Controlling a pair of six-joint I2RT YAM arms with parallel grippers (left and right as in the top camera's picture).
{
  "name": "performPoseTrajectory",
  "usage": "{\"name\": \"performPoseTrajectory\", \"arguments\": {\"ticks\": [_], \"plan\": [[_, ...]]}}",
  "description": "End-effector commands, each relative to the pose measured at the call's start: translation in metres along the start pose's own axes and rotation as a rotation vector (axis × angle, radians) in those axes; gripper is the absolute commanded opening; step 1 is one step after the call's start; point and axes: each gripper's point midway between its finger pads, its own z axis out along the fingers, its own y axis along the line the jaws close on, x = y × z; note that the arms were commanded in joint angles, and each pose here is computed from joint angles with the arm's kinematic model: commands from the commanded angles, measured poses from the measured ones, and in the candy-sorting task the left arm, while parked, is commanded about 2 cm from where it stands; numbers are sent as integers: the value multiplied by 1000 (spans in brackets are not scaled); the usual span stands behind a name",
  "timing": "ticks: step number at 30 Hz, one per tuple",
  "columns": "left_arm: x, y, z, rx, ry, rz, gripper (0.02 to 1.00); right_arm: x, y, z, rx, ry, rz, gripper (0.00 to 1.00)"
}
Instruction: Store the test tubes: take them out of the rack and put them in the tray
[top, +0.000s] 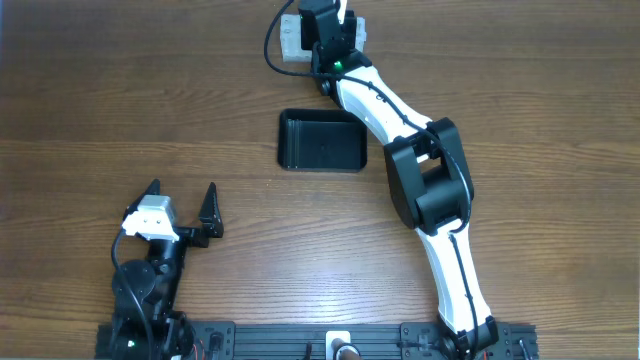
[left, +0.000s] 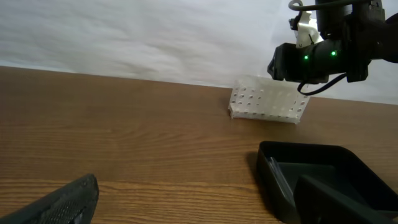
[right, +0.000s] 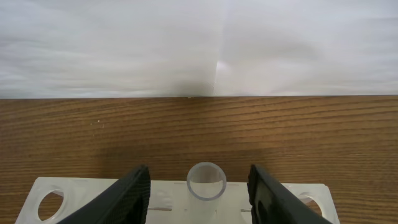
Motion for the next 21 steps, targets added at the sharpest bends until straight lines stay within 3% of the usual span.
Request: {"name": "performPoseTrajectory", "arguments": {"ticks": [1,15,21], "plan": [[1,0,0,6,-2,11,1000,2,-11,11,30,-8,5,496],[1,0,0,6,-2,11,1000,7,-10,19,27,-24,14,498],[1,0,0,6,-2,11,1000,6,-10,19,26,-28,15,380]]}}
